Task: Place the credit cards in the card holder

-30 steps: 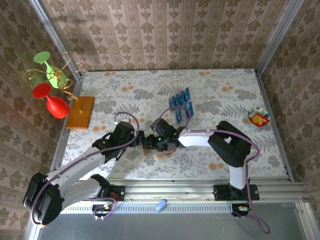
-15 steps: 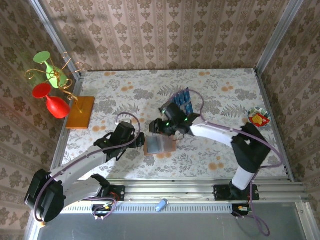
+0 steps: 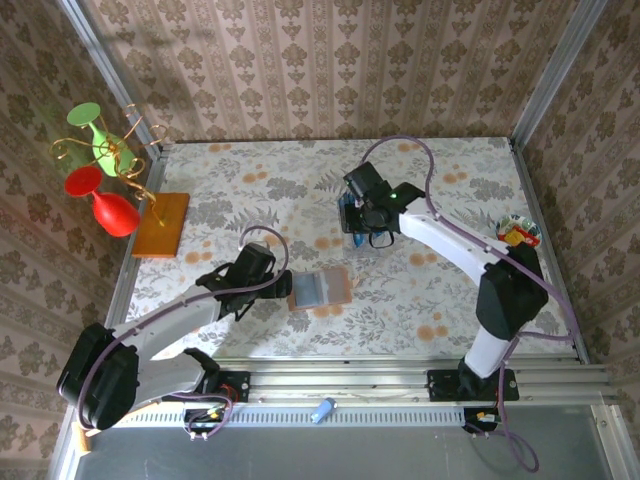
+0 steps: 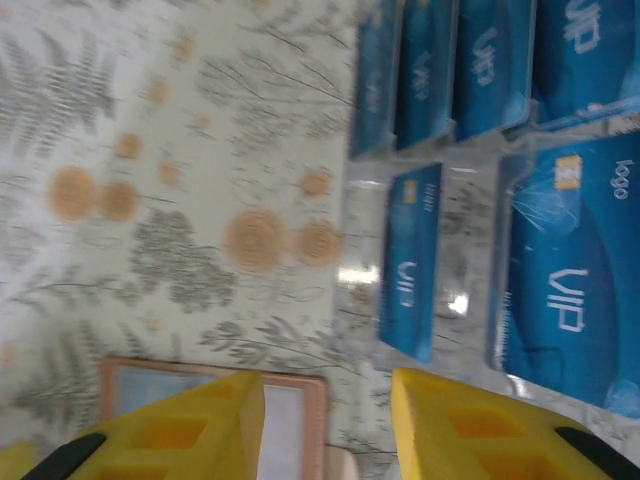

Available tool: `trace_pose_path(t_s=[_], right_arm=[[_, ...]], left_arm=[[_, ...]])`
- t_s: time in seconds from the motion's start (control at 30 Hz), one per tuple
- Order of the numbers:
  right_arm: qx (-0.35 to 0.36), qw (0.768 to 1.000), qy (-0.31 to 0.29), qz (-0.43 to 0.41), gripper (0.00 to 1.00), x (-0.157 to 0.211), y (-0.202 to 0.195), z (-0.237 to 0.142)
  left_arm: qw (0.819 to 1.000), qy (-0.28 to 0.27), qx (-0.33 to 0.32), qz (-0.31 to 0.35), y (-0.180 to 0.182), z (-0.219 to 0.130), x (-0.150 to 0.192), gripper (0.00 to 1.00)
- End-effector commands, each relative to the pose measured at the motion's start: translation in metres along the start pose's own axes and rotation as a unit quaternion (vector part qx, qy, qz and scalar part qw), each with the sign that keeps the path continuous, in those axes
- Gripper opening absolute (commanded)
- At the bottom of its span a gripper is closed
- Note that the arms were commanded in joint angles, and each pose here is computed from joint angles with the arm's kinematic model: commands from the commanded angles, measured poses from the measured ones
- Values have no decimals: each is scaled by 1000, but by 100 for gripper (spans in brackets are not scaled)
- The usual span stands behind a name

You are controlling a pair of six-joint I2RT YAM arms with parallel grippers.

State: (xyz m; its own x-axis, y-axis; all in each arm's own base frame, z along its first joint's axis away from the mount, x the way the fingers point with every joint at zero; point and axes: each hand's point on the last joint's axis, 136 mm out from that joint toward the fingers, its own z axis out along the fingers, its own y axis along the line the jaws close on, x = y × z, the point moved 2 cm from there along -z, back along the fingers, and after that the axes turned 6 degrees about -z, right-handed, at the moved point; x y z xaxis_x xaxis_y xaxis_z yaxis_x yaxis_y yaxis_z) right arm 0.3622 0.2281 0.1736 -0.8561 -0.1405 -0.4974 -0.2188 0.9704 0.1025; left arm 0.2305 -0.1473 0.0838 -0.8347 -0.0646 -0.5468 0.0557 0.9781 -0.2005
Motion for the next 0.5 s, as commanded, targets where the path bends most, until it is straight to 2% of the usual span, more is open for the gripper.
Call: trace_pose_path(t_s=[0.0,0.17,0.47], right_arm=[[64,996,43,-44,38,9,-19,11],[106,990,62,-64,34,6,-27,29],[130,985,78,-79,34,1,-30,50]], left_arm=[[1000,-16,-3,8,-4,-4,-12,100],[999,-28,-10,19,-2,-4,-15,100],[999,-37,-9,18,-3,-5,-18,100]])
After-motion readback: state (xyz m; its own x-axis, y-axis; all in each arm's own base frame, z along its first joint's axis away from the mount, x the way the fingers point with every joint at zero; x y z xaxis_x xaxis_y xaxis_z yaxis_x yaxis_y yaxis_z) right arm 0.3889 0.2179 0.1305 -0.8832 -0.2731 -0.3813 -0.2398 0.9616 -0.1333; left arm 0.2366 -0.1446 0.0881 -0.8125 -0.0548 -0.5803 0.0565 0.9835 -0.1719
